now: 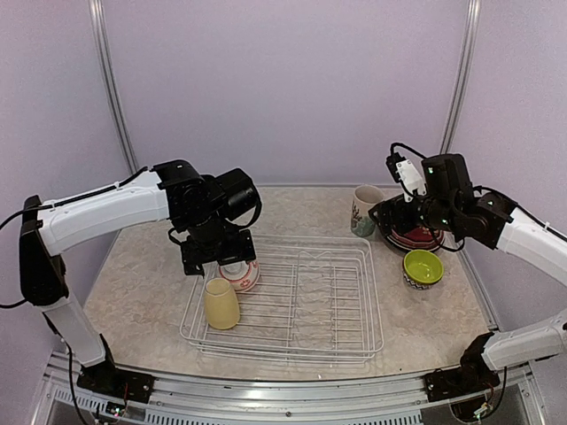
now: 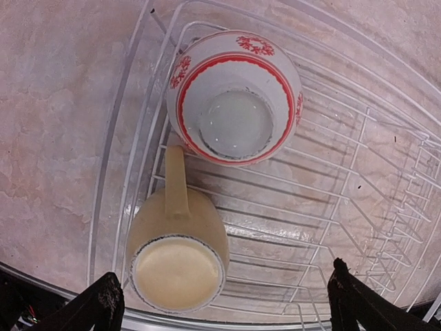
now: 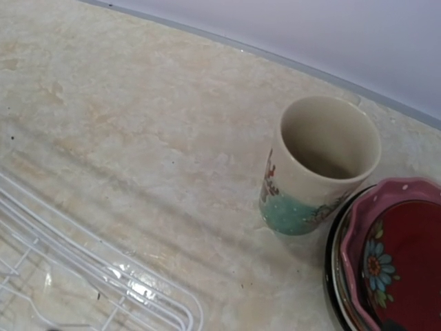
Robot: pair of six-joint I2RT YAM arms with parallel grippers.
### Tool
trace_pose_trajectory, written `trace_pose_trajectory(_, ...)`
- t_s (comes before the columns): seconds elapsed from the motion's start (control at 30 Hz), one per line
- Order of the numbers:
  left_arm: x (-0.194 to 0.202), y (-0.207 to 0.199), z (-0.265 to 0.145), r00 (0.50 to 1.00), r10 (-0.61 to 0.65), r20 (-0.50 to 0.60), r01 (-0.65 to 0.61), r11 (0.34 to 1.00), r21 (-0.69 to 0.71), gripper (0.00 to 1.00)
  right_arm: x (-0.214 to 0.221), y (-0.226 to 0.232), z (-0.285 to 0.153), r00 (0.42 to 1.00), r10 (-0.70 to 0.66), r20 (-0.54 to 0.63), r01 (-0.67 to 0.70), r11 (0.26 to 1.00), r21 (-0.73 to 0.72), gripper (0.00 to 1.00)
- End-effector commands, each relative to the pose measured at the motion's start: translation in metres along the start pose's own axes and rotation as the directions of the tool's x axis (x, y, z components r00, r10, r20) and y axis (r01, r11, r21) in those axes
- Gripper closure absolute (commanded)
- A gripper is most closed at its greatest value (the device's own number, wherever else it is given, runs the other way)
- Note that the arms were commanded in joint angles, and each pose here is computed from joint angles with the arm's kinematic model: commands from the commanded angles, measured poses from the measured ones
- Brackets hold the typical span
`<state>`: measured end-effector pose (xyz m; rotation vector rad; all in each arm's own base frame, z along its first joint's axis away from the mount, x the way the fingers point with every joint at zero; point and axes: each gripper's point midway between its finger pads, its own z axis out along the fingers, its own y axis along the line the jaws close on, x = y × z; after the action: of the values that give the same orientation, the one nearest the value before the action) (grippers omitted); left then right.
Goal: Unload the mixed dishes from the dish rack
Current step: Grab the cup from the dish rack.
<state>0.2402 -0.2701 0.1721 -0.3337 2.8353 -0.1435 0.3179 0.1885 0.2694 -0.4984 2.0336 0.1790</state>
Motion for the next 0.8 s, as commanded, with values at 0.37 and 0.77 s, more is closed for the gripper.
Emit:
trace_pose_trajectory(0.37,0.017,0.024,0.04,0.996,-0.077,-0.037,0.07,0.983,-0.171,0.01,-0.005,0.004,-0.005,0.999,-0.001,0.036,0.002,1.0,-0.024,0.02)
trace_pose_trajectory(0.77,0.031,0.031,0.064,0.994,-0.067,-0.082,0.047,0.974,-0.222,0.1,0.001,0.008,0.003,1.0,0.008,0.024,-0.007,0.999,-0.039,0.02)
